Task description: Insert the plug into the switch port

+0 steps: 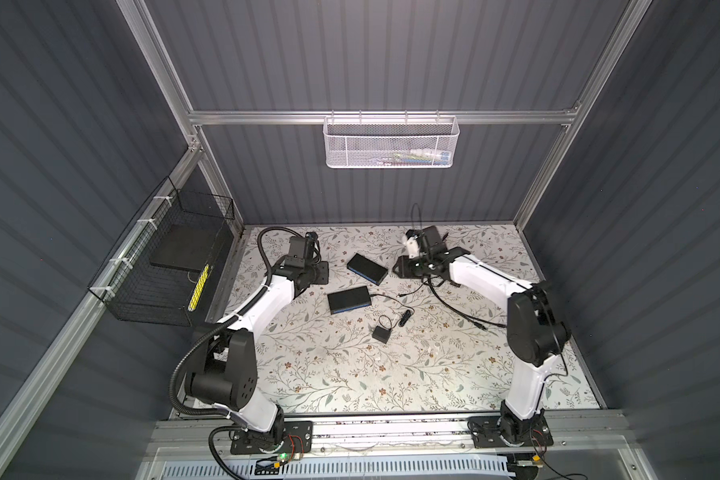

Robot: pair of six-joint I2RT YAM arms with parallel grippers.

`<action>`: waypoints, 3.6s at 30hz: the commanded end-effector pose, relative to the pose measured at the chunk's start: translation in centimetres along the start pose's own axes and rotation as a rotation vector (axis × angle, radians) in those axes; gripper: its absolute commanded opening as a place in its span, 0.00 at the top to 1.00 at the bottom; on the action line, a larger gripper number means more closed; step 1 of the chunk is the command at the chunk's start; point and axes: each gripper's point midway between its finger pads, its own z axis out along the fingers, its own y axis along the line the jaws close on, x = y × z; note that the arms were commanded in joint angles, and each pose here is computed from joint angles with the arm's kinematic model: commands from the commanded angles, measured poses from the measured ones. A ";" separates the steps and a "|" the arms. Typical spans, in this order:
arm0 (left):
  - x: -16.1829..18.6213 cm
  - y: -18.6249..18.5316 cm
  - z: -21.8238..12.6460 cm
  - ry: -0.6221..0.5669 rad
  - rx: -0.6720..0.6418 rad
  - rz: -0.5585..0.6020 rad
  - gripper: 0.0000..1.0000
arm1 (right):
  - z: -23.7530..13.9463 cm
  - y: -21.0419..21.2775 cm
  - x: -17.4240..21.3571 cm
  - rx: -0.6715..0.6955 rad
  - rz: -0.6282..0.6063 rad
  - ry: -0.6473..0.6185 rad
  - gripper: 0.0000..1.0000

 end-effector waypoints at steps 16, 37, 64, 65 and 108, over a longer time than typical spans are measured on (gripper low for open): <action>0.5 -8.7 1.3 -0.031 0.336 0.129 0.54 | -8.7 -14.5 12.2 0.346 0.110 0.247 0.70; 1.0 -7.4 1.5 -0.005 0.305 0.121 0.56 | 1.3 -13.6 -2.8 0.324 0.182 -0.046 0.59; 0.9 -5.2 -1.8 0.013 0.228 0.127 0.56 | 8.9 -15.7 -5.9 0.463 0.307 -0.061 0.64; 1.0 -5.2 -1.7 0.016 0.229 0.126 0.56 | 9.0 -15.7 -5.7 0.465 0.315 -0.046 0.64; 2.0 -4.6 -2.0 0.022 0.226 0.098 0.57 | 7.0 -12.3 -5.4 0.277 0.312 0.017 1.00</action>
